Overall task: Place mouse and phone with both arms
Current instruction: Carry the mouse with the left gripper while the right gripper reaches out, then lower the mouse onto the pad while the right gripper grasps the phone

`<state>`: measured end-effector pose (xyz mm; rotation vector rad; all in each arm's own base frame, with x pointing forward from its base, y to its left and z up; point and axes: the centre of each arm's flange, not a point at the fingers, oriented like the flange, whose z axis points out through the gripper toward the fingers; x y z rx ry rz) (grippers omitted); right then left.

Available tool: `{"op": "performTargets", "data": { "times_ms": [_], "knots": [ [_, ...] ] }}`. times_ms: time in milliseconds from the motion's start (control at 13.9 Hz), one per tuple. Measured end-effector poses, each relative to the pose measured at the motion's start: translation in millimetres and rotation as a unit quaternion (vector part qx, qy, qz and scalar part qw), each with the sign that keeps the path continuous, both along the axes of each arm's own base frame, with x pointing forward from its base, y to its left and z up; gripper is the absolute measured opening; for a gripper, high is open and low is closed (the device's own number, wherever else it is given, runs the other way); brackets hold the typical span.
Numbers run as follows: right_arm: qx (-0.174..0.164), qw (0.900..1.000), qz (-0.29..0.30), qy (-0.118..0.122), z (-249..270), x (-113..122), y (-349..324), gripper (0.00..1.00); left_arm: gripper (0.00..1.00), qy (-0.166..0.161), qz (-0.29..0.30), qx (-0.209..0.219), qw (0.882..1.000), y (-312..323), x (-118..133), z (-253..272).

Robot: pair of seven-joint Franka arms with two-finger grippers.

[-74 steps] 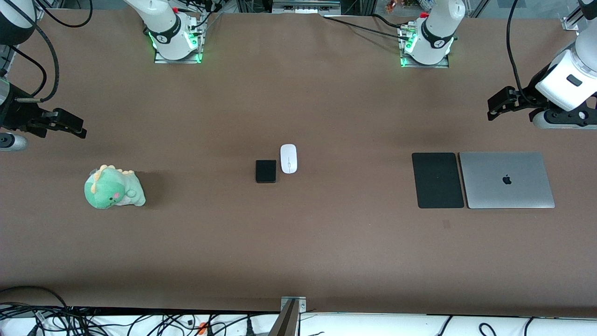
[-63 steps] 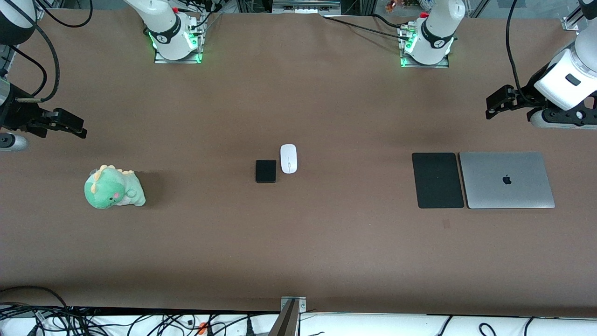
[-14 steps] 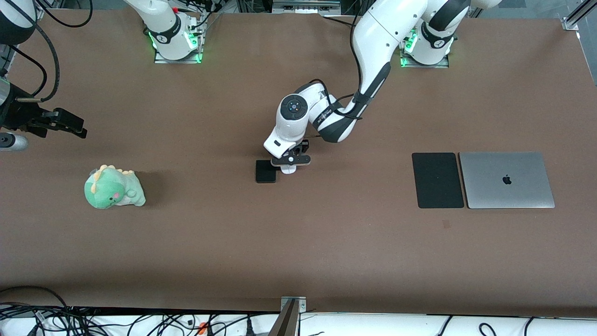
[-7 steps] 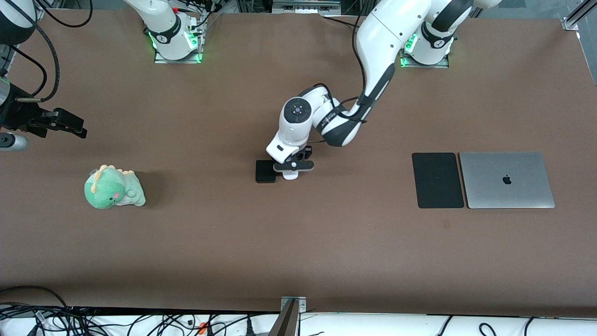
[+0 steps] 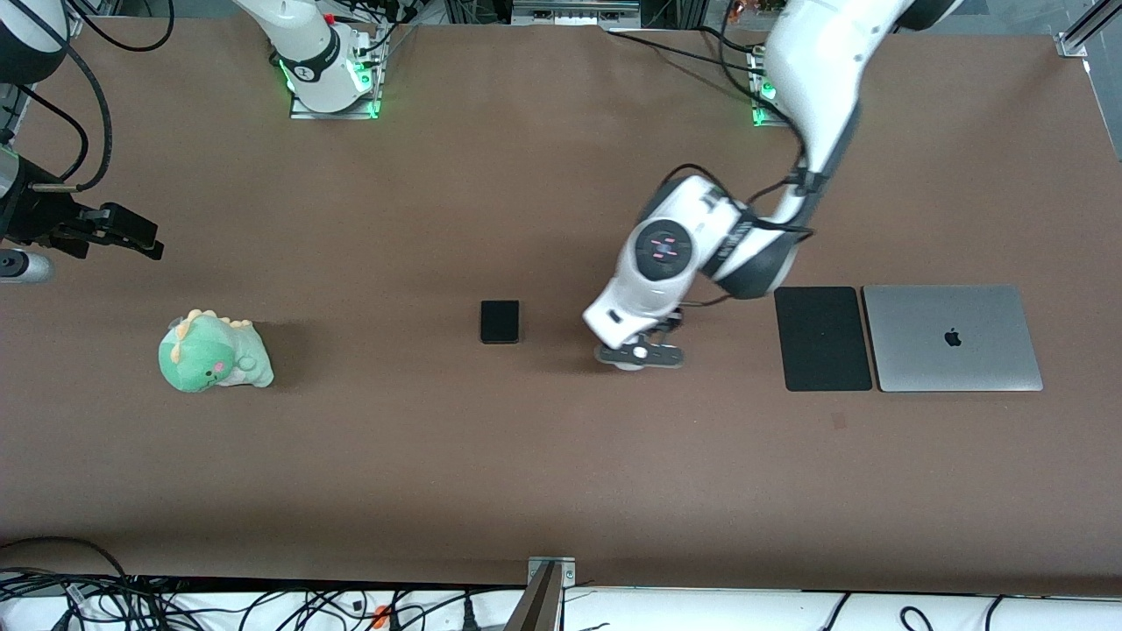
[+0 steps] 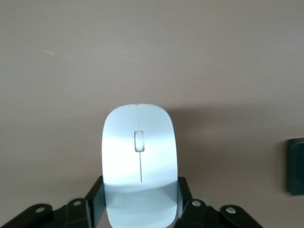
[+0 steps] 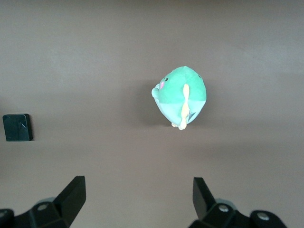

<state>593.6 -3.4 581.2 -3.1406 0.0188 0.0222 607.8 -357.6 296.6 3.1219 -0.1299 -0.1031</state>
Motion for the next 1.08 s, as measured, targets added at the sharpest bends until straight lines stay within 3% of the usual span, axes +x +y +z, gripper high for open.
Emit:
{"op": "performTargets", "data": {
  "times_ms": [287, 646, 862, 1077],
  "knots": [
    [0.0, 1.0, 0.006, 0.009, -8.1, 2.7, 6.7, 1.0, 0.62, 0.036, -0.046, 0.012, 0.998, 141.5, 10.9, -7.3],
    [-0.002, 1.0, -0.003, 0.022, -27.8, 7.9, 65.6, 1.0, 0.62, 0.089, -0.029, 0.004, 0.996, 291.4, -0.5, -56.3],
    [0.005, 1.0, -0.019, 0.021, -52.7, 14.3, 125.7, 1.0, 0.62, 0.071, 0.001, -0.006, 0.997, 336.7, -20.5, -92.3],
    [0.001, 0.999, -0.043, 0.019, -92.7, 16.9, 199.9, 1.0, 0.62, 0.056, 0.005, -0.012, 0.998, 340.2, -33.4, -111.4]
  ]
}}
